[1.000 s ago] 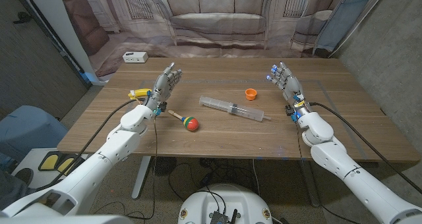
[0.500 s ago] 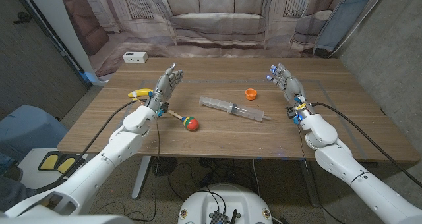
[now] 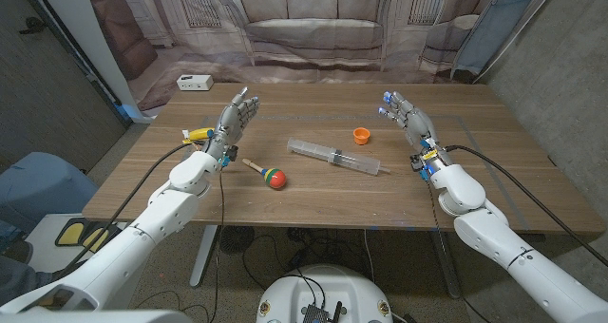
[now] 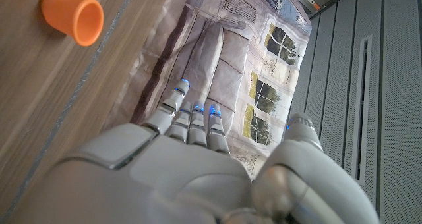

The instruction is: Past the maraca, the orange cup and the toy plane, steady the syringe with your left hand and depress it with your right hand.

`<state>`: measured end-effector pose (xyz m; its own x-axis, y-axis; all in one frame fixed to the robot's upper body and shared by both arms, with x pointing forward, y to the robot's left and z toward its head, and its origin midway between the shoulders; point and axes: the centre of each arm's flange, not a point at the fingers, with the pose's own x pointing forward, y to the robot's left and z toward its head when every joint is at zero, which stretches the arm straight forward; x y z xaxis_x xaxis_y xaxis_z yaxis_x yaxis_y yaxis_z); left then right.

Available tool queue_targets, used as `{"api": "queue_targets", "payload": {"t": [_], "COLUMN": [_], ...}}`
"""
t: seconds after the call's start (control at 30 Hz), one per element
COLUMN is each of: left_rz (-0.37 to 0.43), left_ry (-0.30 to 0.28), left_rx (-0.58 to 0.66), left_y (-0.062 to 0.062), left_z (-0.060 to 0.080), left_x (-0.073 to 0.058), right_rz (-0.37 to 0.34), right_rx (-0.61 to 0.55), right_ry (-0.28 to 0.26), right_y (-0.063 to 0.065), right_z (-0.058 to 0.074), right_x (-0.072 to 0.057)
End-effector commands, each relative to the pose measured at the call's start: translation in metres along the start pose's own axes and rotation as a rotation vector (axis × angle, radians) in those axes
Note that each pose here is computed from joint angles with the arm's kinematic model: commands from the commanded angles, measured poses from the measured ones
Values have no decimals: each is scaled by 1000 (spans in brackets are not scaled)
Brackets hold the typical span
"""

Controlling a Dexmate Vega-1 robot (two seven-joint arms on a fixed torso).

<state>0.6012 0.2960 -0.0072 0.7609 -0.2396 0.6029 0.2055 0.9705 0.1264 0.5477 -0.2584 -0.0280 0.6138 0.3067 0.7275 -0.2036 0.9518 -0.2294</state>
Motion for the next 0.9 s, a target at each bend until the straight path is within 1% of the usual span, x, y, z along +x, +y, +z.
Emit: {"api": "queue_targets", "payload": {"t": [0.03, 0.17, 0.23, 0.4, 0.7, 0.9], "left_rz": [-16, -27, -30, -23, -31, -33], "left_ry": [-23, -32, -37, -43, -38, -40], "left_rx": [23, 30, 37, 42, 55, 55], "left_y": [5, 6, 6, 7, 7, 6], "left_z": [10, 13, 16, 20, 25, 26], "left_x": [-3, -1, -1, -1, -8, -11], "right_rz": [6, 4, 3, 10, 8, 2], "right_rx": [-89, -119, -154, -182, -242, -300], "right_ry": [-21, -28, -30, -26, -7, -6], "right_y": [16, 20, 22, 28, 36, 39], "right_z": [12, 17, 21, 25, 30, 33], "right_x": [-10, -14, -16, -21, -34, -43]}}
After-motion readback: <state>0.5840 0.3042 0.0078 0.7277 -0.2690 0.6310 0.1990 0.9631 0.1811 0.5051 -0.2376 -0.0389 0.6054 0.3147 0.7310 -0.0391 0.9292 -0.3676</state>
